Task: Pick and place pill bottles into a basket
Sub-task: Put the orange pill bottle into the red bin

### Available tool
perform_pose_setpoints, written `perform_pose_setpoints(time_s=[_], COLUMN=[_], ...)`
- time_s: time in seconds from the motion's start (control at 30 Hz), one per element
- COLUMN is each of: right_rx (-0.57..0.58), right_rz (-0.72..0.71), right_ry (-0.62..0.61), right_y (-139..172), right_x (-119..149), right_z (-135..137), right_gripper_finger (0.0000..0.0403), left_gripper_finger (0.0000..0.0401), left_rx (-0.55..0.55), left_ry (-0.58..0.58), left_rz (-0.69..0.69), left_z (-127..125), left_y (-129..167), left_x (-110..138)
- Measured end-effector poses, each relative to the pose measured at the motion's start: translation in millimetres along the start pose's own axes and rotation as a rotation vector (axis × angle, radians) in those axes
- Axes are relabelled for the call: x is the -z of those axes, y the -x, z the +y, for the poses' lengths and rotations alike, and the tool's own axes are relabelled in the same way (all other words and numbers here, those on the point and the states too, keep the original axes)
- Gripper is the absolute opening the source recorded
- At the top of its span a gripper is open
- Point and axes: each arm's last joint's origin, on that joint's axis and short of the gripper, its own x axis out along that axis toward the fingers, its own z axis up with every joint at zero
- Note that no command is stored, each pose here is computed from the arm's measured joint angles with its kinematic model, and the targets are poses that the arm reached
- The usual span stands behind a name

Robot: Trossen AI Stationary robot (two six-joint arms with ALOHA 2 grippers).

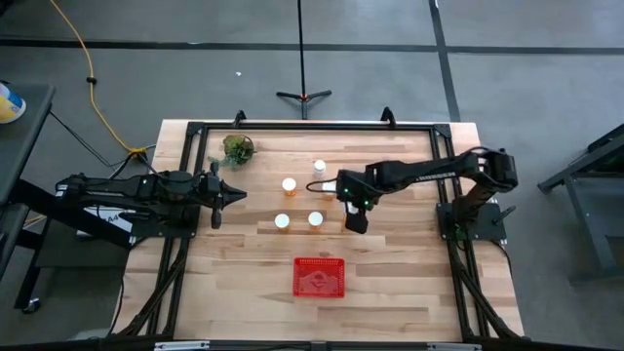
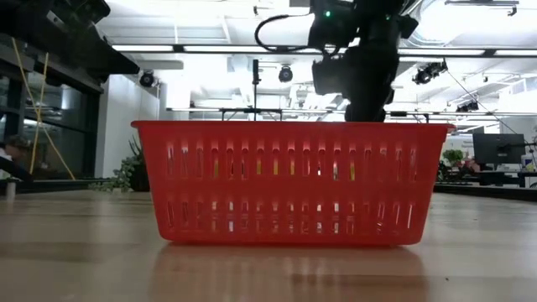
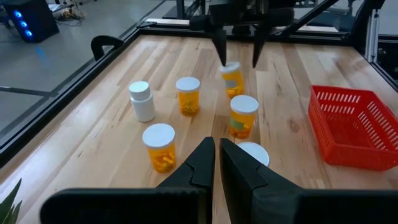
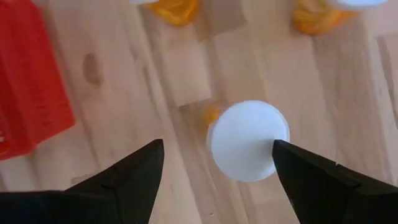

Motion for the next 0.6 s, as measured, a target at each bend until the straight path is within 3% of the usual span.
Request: perform_pose_setpoints(time_s=[0.27, 0.6], right_rx=[-0.016, -0.033], right_rz=[0.006, 0.003], right_ry=[-0.057, -0.043], right_y=[-0.1, 4.8], right_x=[-0.7, -3.4], right_z=[-3.8, 5.6], right_gripper_finger=[0.0294, 0.0294], left_gripper_finger=[0.006, 0.006], left_rx=[-0.001, -0.003], left_ry=[-0.005, -0.01], left_rz=[0.023, 0.044], left_z=[0.2, 0.3], left_y=[0.1, 0.0], left_x=[2.2, 4.4])
